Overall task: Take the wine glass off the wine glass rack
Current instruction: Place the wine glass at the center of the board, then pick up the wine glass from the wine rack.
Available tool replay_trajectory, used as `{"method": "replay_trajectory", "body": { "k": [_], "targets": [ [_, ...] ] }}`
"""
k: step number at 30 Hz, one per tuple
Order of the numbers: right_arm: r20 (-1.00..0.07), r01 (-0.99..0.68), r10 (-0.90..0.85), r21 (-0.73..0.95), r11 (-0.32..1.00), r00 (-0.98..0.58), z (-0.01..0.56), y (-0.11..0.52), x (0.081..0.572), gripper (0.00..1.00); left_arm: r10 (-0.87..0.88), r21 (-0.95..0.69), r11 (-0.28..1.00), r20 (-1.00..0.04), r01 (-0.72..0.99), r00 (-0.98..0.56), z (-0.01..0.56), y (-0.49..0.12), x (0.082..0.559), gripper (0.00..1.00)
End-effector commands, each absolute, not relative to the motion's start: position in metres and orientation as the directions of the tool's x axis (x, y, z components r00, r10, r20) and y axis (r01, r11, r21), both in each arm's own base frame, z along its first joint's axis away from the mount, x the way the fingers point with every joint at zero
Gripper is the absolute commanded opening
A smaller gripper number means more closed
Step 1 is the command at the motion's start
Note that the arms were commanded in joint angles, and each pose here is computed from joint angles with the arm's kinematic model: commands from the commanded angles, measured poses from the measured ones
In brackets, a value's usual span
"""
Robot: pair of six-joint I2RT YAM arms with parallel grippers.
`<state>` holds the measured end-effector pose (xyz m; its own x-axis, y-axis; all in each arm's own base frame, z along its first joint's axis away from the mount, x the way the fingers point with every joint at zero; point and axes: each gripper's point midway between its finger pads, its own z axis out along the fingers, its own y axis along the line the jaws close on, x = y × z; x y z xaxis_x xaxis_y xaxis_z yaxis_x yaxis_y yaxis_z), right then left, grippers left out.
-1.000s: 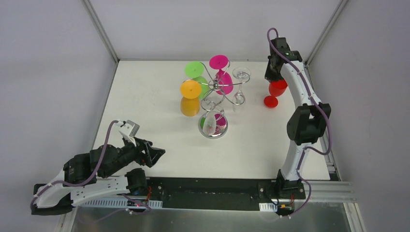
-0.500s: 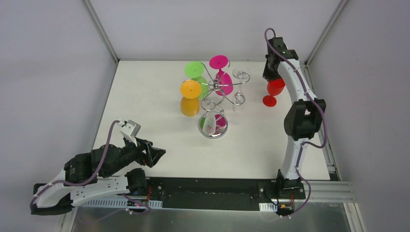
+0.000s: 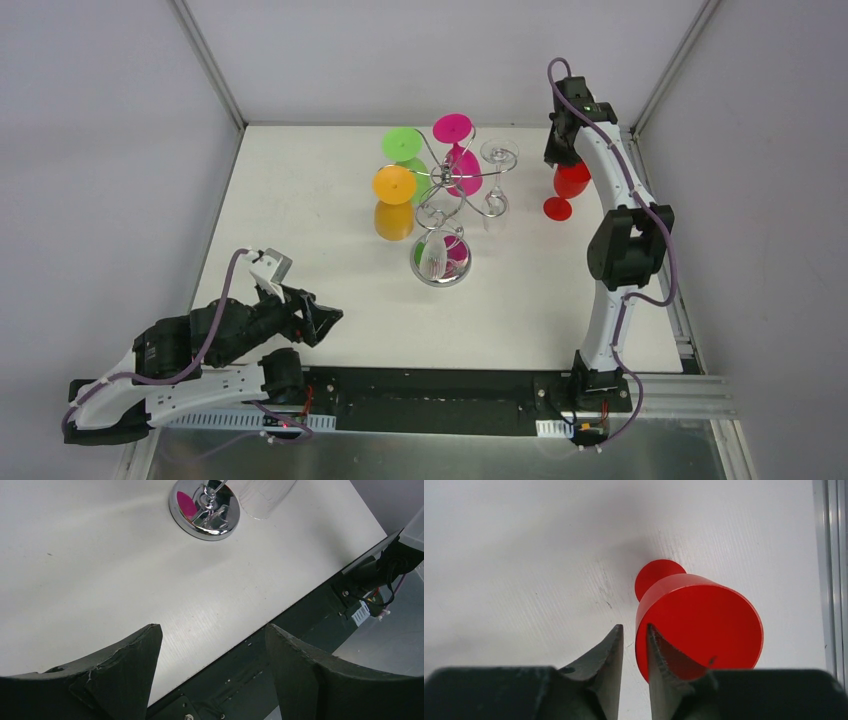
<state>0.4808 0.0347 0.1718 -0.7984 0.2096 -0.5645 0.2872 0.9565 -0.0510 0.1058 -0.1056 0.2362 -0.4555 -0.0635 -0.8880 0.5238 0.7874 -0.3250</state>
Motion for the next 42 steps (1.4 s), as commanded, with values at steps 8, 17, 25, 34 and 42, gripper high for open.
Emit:
{"method": "replay_trajectory", "body": {
  "k": [8, 17, 25, 34, 42],
  "targets": [
    [-0.648, 0.337, 0.222, -0.057, 0.940, -0.729, 0.215, 0.020, 0.480, 0.44, -0.025, -0.282, 0.807, -0.894, 0.519, -0.448, 0.232, -0.105, 0.109, 0.78],
    [-0.740, 0.391, 0.252, -0.016, 0.920, -0.623, 0.275, 0.010, 0.461, 0.49, 0.002, -0.266, 0.813, -0.888, 0.518, -0.459, 0.228, -0.109, 0.110, 0.78],
    [-0.770, 0.319, 0.336, 0.181, 0.930, -0.543, 0.321, 0.034, 0.432, 0.55, -0.001, -0.268, 0.813, -0.888, 0.516, -0.460, 0.228, -0.109, 0.110, 0.78],
    [-0.732, 0.176, 0.418, 0.387, 0.905, -0.539, 0.345, 0.069, 0.382, 0.60, -0.007, -0.268, 0.823, -0.887, 0.502, -0.462, 0.227, -0.107, 0.111, 0.78],
    [-0.693, -0.010, 0.503, 0.593, 0.805, -0.517, 0.380, 0.105, 0.334, 0.69, 0.002, -0.256, 0.833, -0.885, 0.490, -0.465, 0.225, -0.107, 0.113, 0.78]
  ]
}}
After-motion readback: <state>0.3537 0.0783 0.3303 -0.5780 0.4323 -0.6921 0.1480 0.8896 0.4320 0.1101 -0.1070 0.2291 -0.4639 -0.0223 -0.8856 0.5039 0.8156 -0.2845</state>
